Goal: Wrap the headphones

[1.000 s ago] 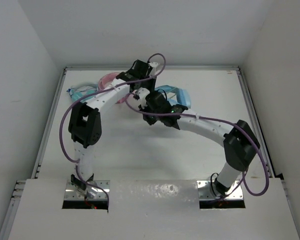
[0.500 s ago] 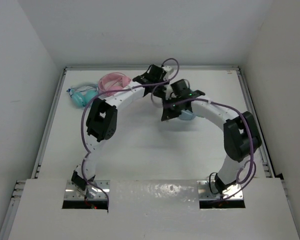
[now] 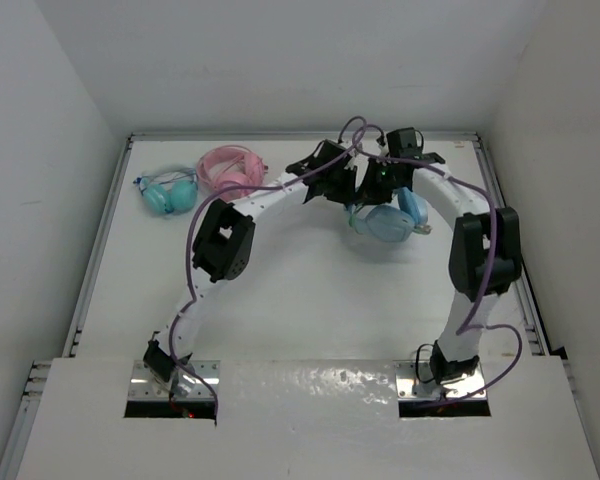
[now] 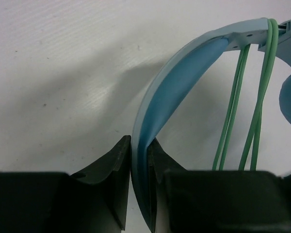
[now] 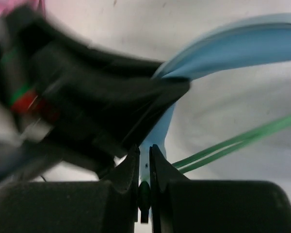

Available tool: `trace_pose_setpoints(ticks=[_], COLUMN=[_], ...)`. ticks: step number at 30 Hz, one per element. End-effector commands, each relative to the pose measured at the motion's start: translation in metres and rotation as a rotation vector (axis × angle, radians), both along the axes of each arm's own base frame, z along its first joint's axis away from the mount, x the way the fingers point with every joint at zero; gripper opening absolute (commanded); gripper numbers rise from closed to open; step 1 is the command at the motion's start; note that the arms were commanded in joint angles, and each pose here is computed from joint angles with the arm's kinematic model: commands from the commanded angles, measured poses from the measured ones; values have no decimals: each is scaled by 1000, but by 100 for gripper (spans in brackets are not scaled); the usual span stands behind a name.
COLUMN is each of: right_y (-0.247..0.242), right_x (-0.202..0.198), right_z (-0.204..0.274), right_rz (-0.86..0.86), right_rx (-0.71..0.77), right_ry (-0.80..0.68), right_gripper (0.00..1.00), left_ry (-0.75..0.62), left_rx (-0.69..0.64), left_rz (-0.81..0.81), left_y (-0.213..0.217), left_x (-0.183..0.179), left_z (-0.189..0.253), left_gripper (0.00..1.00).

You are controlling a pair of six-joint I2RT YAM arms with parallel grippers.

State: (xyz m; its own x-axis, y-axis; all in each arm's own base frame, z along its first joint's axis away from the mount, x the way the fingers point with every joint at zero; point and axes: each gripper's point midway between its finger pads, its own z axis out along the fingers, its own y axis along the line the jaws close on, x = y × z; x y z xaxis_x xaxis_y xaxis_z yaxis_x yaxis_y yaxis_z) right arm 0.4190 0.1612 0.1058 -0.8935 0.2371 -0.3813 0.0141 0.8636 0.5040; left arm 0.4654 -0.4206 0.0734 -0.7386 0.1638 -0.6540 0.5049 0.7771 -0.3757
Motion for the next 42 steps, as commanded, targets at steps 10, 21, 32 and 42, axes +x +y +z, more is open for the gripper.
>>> trace_pose_setpoints(ticks=[10,21,32,42], right_y=[-16,21,32,47], right_x=[176,272,268,241], right_z=[-15,4,-44,17], right_rz=[-329,-347,-306,-130], right_rx=[164,272,103,46], right_ry=[-225,-504,-568,-710], right_gripper=[0,0,15,62], left_ry=[115,-59,80,83], left_rx=[58,38,86,111], left_rz=[240,467,449,425], left_y=[54,111,137,146], left_x=[37,119,100,89], left_z=[-31,11,-31,-22], left_gripper=[0,0,0,17])
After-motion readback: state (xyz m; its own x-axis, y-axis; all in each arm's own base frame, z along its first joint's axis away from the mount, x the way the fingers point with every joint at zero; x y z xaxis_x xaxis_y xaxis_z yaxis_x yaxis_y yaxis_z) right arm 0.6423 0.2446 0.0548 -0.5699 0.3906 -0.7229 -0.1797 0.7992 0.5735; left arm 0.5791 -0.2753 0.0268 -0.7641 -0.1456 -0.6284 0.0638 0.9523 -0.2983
